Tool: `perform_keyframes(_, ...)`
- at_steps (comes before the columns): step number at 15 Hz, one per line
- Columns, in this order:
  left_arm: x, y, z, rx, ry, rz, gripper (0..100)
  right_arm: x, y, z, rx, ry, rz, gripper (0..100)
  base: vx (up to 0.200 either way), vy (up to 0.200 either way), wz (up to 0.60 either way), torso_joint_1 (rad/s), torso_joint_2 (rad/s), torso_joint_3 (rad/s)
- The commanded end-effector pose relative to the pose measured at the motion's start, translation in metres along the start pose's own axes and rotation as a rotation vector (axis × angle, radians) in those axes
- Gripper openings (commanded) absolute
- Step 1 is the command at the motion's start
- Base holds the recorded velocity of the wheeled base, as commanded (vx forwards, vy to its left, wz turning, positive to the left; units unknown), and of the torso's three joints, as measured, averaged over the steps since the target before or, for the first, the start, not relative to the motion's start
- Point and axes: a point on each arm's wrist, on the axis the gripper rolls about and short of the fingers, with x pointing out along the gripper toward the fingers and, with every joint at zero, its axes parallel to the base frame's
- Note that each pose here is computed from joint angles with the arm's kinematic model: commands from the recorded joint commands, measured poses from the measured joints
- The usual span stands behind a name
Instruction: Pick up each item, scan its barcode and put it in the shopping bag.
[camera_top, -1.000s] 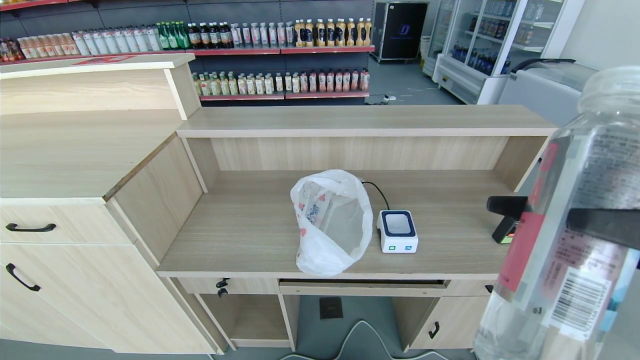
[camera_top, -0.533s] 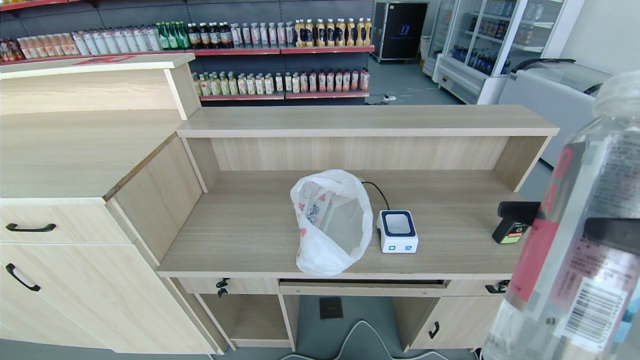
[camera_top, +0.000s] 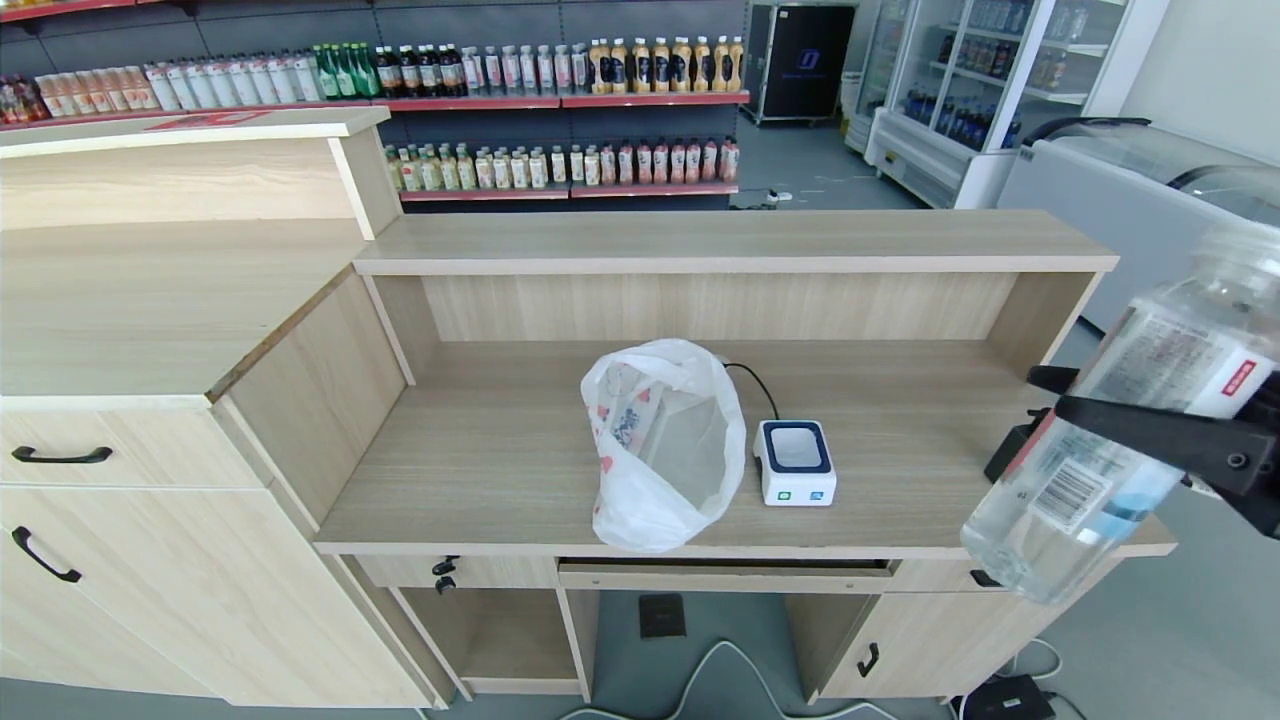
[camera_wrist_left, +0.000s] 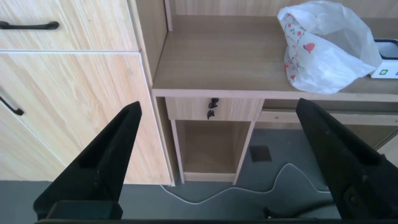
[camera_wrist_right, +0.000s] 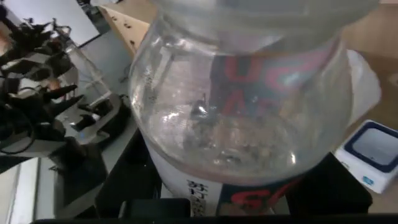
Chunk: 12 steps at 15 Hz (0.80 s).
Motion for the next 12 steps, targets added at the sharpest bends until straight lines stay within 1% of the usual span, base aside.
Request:
perform_keyframes(1, 0.0, 0.0, 0.0, -0.002, 0.0, 0.0, 100, -0.045, -0.054, -0.032, -0.098, 0.147, -0.536, 0, 0.0, 0.0, 0.0, 0.0, 0.0, 0.0)
perform_keyframes(2, 0.0, 0.0, 0.0, 0.0, 0.0, 0.0, 100, -0.052, -0.063, -0.039, -0.132, 0.225, -0.723, 0, 0.0, 0.0, 0.0, 0.0, 0.0, 0.0)
perform_keyframes(3, 0.0, 0.0, 0.0, 0.0, 0.0, 0.0, 100, -0.056, -0.067, -0.038, -0.16, 0.218, -0.755, 0, 0.0, 0.0, 0.0, 0.0, 0.0, 0.0)
perform_keyframes(4, 0.0, 0.0, 0.0, 0.0, 0.0, 0.0, 100, -0.056, -0.072, -0.036, -0.228, 0.208, -0.762, 0, 0.0, 0.0, 0.0, 0.0, 0.0, 0.0)
perform_keyframes(5, 0.0, 0.0, 0.0, 0.0, 0.0, 0.0, 100, -0.056, -0.074, -0.036, -0.327, 0.237, -0.758, 0, 0.0, 0.0, 0.0, 0.0, 0.0, 0.0)
perform_keyframes(6, 0.0, 0.0, 0.0, 0.0, 0.0, 0.0, 100, -0.057, -0.077, -0.038, -0.476, 0.314, -0.758, 0, 0.0, 0.0, 0.0, 0.0, 0.0, 0.0)
perform_keyframes(7, 0.0, 0.0, 0.0, -0.002, 0.0, 0.0, 100, -0.058, -0.079, -0.038, -0.567, 0.364, -0.78, 0, 0.0, 0.0, 0.0, 0.0, 0.0, 0.0)
perform_keyframes(8, 0.0, 0.0, 0.0, 0.0, 0.0, 0.0, 100, -0.064, -0.081, -0.036, -0.726, 0.446, -0.804, 0, 0.0, 0.0, 0.0, 0.0, 0.0, 0.0)
perform_keyframes(9, 0.0, 0.0, 0.0, 0.0, 0.0, 0.0, 100, -0.064, -0.084, -0.032, -0.778, 0.457, -0.797, 0, 0.0, 0.0, 0.0, 0.0, 0.0, 0.0)
perform_keyframes(11, 0.0, 0.0, 0.0, 0.0, 0.0, 0.0, 100, -0.063, -0.088, -0.027, -0.832, 0.455, -0.799, 0, 0.0, 0.0, 0.0, 0.0, 0.0, 0.0)
perform_keyframes(12, 0.0, 0.0, 0.0, 0.0, 0.0, 0.0, 100, -0.063, -0.09, -0.026, -0.877, 0.469, -0.8, 0, 0.0, 0.0, 0.0, 0.0, 0.0, 0.0)
